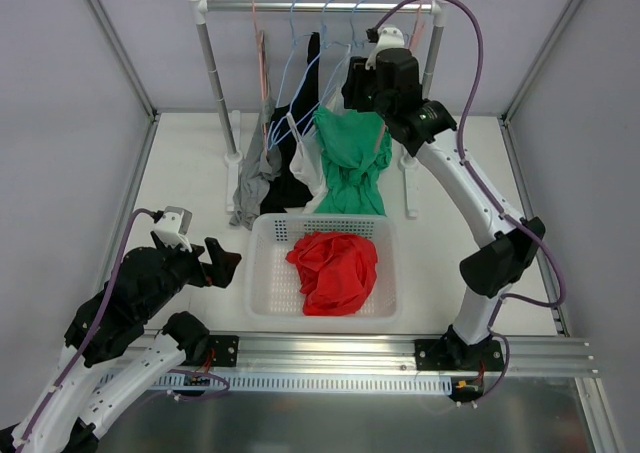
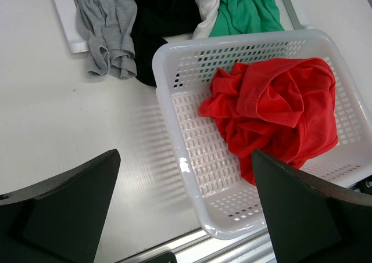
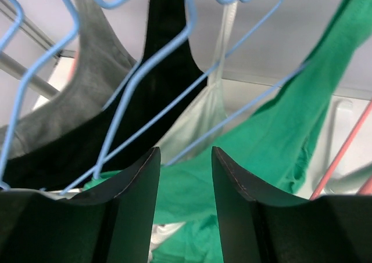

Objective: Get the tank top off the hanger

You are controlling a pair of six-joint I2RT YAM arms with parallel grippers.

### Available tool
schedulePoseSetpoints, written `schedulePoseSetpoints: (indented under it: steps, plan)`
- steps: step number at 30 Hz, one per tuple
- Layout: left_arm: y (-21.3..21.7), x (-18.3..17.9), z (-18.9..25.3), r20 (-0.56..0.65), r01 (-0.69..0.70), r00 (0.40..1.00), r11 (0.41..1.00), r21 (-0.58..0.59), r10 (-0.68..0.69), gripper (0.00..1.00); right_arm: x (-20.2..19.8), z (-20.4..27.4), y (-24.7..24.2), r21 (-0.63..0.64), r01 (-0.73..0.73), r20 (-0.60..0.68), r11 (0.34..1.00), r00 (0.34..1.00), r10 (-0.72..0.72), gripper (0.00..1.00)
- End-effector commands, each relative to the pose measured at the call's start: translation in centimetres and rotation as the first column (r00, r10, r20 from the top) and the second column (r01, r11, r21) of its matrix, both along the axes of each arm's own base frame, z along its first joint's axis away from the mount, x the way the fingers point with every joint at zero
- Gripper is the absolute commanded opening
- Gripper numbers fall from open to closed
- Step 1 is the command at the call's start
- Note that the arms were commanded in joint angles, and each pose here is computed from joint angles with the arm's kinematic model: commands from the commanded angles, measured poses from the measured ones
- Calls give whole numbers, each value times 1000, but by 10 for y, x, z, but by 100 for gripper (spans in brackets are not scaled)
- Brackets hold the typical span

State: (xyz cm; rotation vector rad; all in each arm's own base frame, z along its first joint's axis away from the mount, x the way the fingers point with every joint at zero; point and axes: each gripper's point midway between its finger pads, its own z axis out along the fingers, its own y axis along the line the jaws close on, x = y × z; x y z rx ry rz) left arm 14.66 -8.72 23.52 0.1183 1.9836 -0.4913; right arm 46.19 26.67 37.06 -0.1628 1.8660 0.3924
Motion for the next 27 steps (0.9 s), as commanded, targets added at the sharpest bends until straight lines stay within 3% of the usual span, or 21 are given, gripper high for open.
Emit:
schedulePoseSetpoints:
  steps: [1, 9, 19, 27]
  plan:
    - [-5, 2, 7, 24, 5, 1000, 999, -40, -4, 99, 1, 27, 26, 99, -51, 49, 994, 998, 46, 46]
    - [-5, 2, 6, 20, 8, 1000, 999, -38, -7, 99, -7, 42, 47, 122, -71, 95, 990, 994, 60, 48]
    - [-5, 2, 7, 25, 9, 1000, 999, -41, -8, 99, -19, 51, 34, 126, 15, 107, 992, 994, -28, 53]
    - [-4, 1, 9, 38, 7, 999, 999, -50, -6, 99, 6, 35, 45, 98, 57, 90, 994, 994, -66, 56]
